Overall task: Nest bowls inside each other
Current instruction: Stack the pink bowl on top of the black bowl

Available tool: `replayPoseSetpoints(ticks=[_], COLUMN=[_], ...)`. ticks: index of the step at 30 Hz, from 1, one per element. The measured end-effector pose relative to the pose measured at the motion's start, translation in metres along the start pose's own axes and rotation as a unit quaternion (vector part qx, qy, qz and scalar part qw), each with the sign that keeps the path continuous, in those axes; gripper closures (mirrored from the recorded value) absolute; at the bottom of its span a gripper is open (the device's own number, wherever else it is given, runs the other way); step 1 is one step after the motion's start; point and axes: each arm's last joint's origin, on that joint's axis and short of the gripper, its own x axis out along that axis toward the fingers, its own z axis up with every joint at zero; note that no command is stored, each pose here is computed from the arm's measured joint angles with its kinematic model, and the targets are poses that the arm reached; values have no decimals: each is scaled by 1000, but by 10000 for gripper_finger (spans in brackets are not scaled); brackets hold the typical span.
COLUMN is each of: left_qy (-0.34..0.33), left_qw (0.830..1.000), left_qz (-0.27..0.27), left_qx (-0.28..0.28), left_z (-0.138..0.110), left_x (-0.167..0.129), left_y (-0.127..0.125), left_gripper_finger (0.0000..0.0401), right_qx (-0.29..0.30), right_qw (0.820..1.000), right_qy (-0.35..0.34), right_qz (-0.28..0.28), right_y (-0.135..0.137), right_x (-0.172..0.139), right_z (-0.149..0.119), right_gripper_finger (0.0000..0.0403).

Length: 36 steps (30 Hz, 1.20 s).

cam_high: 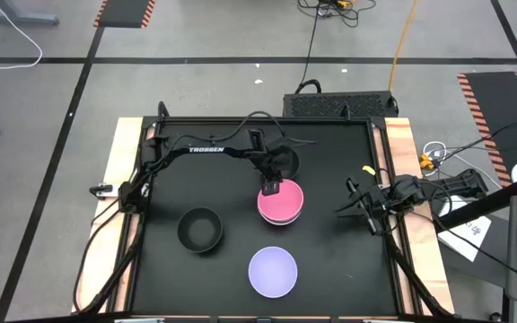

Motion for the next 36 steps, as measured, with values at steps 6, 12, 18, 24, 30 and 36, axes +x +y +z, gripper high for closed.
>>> replayPoseSetpoints(ticks=[6,12,18,24,30,36], left_qy=[28,62,74,88,95,103], left_qw=[999,996,995,994,991,986], left_qz=[35,68,64,67,94,125], left_qx=[6,19,22,18,26,39], left_z=[-2,-5,-7,-9,-9,-9], left_x=[-9,-12,-12,-12,-12,-15], left_y=[-11,-25,-30,-31,-38,-47], left_gripper_finger=[397,397,397,397,397,397], right_qx=[0,0,0,0,0,0], right_qw=[1000,1000,1000,1000,1000,1000], right_qy=[0,1,2,2,2,2], right_qz=[0,-1,-1,-1,-1,-1], right_y=[0,0,0,0,0,0], right_x=[0,0,0,0,0,0], right_z=[0,0,0,0,0,0], right_gripper_finger=[335,335,335,335,335,335])
